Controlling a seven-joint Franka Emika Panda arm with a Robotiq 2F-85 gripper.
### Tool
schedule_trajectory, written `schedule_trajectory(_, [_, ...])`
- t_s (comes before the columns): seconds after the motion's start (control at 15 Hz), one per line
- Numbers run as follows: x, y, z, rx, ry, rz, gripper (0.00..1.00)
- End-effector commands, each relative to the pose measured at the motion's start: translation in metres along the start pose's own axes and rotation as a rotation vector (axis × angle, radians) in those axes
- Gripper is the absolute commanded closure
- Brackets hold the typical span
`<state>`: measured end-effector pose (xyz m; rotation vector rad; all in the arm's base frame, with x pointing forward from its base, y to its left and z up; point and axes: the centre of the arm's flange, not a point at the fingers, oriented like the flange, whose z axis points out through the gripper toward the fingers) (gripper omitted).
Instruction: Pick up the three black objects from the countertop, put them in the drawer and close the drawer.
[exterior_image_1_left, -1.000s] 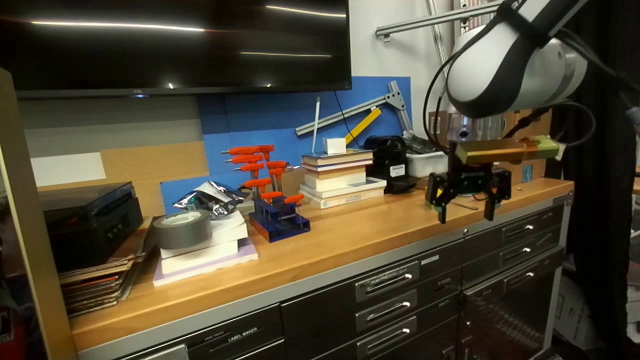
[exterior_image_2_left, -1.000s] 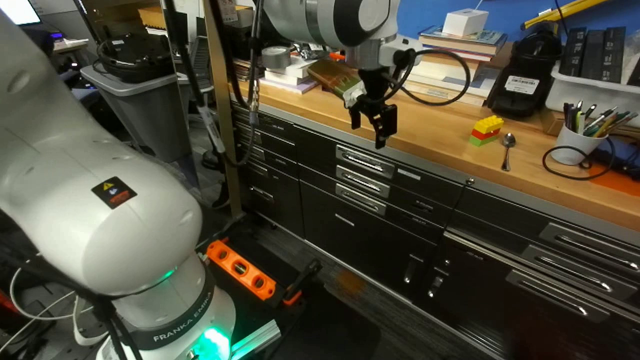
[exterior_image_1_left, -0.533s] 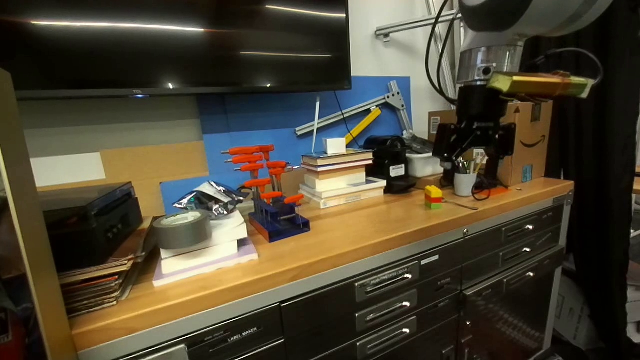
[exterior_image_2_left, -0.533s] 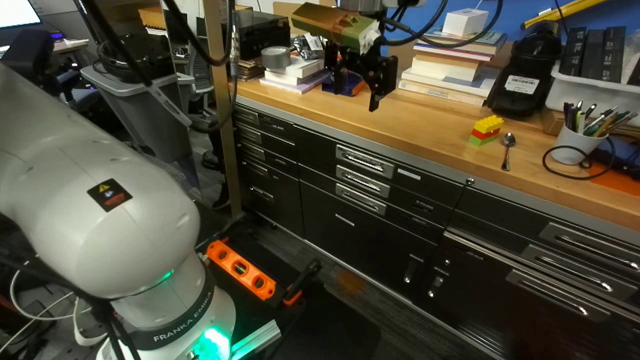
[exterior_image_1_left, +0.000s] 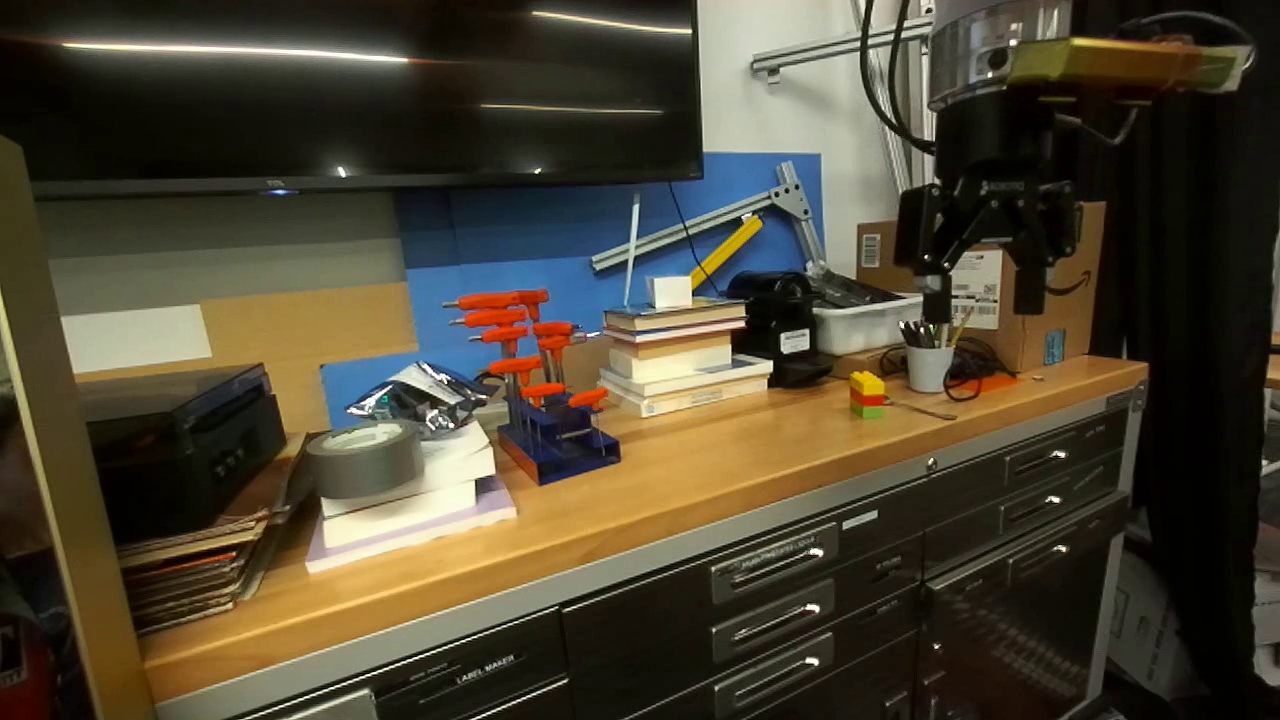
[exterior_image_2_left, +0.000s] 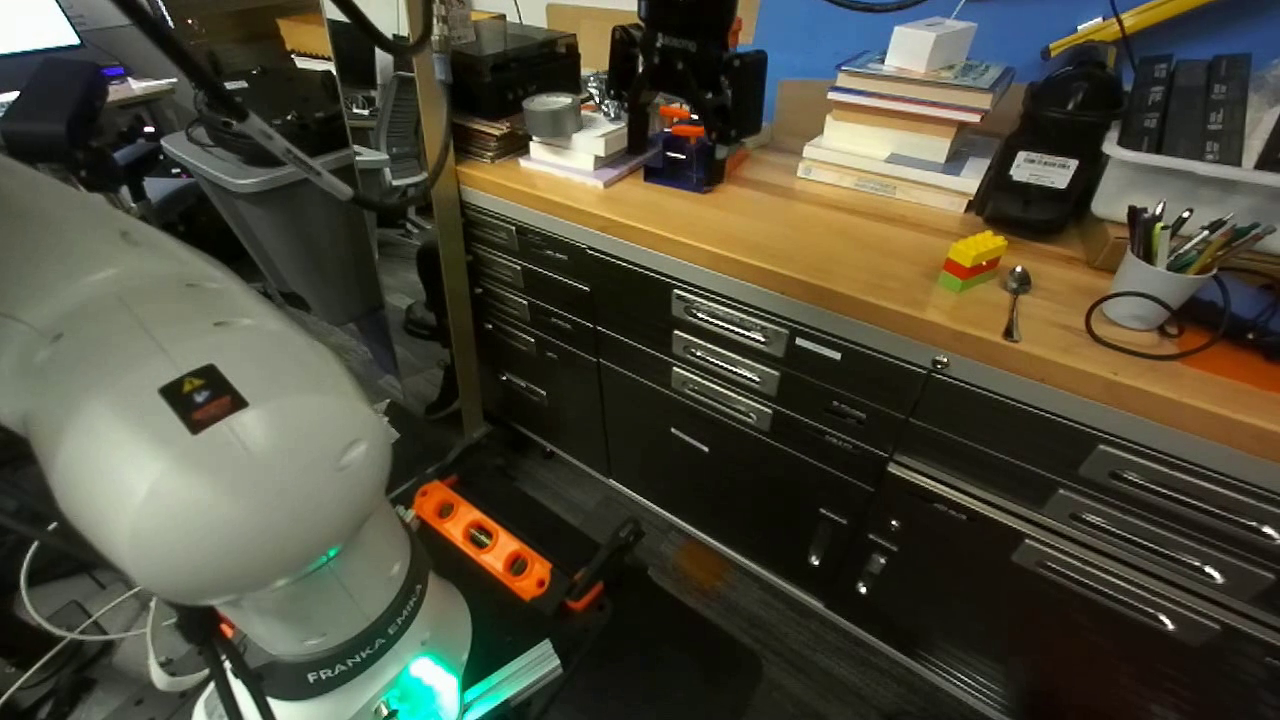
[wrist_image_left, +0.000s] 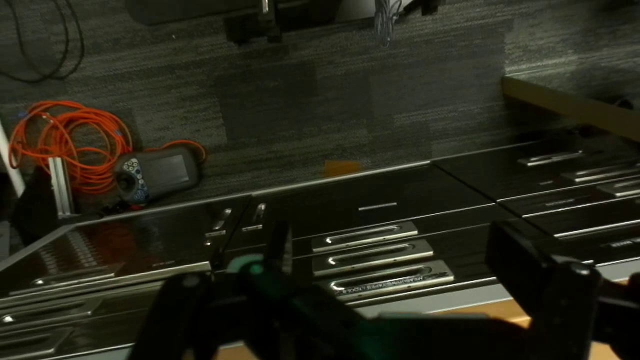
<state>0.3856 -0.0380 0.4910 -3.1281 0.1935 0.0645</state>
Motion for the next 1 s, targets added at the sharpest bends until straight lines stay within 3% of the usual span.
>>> schedule_trajectory(0.0, [-0.023, -0.005, -0.023, -0.016, -0.008, 0.038, 0.00])
schedule_trajectory(0.53, [-0.036, -0.007, -0.031, -0.028, -0.011, 0.076, 0.00])
schedule_trajectory(0.93, [-0.028, -0.005, -0.022, -0.017, -0.022, 0.061, 0.00])
